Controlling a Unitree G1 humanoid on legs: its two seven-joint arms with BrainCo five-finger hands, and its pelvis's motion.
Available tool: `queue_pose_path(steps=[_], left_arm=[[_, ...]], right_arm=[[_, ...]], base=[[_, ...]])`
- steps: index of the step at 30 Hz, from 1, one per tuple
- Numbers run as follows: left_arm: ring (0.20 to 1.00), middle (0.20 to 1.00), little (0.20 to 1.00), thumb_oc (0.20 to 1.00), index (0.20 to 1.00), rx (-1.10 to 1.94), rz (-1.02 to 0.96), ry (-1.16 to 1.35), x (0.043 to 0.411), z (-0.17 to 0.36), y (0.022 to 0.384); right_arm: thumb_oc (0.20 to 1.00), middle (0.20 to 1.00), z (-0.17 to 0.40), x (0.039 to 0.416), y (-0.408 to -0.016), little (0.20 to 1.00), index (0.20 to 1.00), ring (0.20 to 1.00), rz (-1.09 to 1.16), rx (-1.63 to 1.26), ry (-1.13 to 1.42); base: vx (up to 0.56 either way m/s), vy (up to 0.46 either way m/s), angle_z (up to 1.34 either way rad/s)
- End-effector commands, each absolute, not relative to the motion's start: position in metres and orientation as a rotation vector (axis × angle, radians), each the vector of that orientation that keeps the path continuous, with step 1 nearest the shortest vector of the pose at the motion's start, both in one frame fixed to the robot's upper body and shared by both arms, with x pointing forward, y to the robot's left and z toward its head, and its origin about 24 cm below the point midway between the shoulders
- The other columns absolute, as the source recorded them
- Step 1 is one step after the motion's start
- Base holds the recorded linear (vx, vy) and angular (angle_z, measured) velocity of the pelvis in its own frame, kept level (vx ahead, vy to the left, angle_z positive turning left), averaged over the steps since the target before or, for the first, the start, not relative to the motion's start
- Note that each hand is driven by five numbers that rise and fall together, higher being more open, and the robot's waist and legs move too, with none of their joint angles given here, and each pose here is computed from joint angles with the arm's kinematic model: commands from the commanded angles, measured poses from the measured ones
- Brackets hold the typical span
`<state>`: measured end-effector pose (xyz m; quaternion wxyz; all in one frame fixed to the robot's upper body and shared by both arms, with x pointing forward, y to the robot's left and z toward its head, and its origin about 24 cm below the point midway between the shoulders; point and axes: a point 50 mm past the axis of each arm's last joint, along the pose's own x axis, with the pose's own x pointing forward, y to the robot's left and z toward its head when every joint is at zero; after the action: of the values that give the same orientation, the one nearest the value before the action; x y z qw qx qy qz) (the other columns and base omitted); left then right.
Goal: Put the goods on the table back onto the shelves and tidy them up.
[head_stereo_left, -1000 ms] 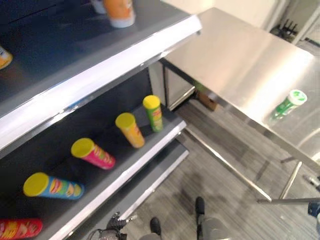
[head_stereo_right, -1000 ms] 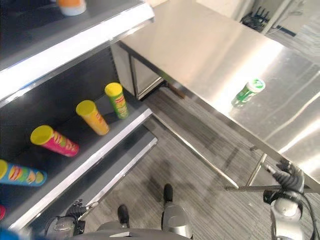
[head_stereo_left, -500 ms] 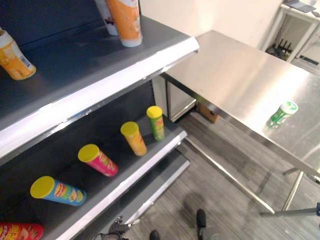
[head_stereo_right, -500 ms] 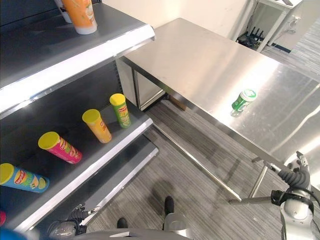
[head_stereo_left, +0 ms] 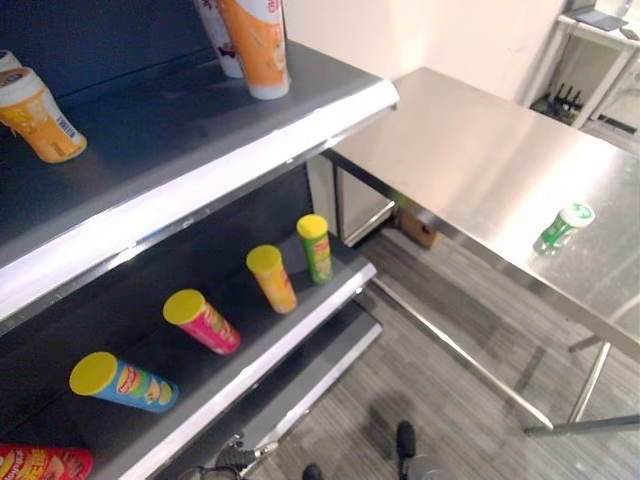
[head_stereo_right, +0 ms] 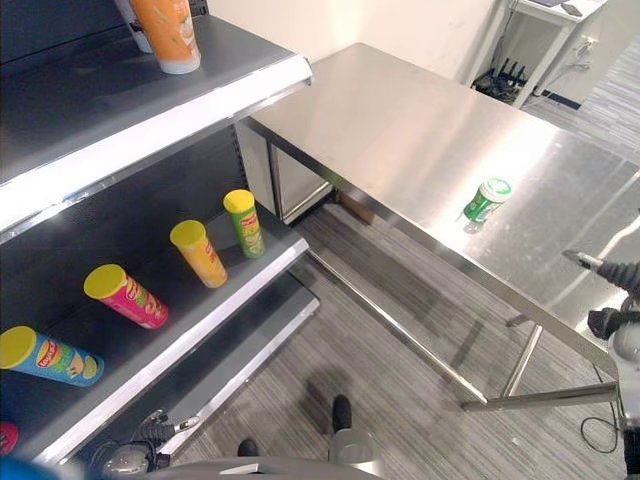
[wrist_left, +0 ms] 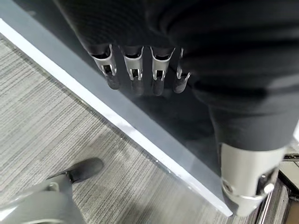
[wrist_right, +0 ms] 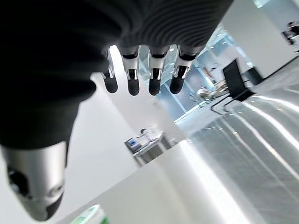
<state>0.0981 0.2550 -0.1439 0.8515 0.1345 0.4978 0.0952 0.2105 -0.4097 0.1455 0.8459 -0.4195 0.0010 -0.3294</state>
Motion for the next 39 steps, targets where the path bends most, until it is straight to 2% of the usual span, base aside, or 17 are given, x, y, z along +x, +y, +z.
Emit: queue_pose_path(steps=[1,17,39], left_arm=[[1.000,1.000,1.000,1.000,1.000,0.324,0.200,1.006,0.115,-0.137,0.268],[1.000,1.000,1.000,1.000,1.000,0.314,0.194,1.009,0.109,-0.136,0.272],[1.000,1.000,1.000,1.000,1.000,0.303,0.180,1.005,0.108,-0.138,0.262]], right_arm=[[1.000,1.000,0.176,0.226,-0.413,1.000,1.000,1.000,-0.699,-0.933,-0.084],[1.000,1.000,0.173,0.259,-0.409,1.000,1.000,1.000,-0.562,-0.977,0.024],[1.000,1.000,0.191,0.263,-0.418,1.000,1.000,1.000,-0.667,-1.113,0.015]], base=[[0.02,-0.057,0.19],[0.02,-0.071,0.07],[0.02,-0.034,0.06]])
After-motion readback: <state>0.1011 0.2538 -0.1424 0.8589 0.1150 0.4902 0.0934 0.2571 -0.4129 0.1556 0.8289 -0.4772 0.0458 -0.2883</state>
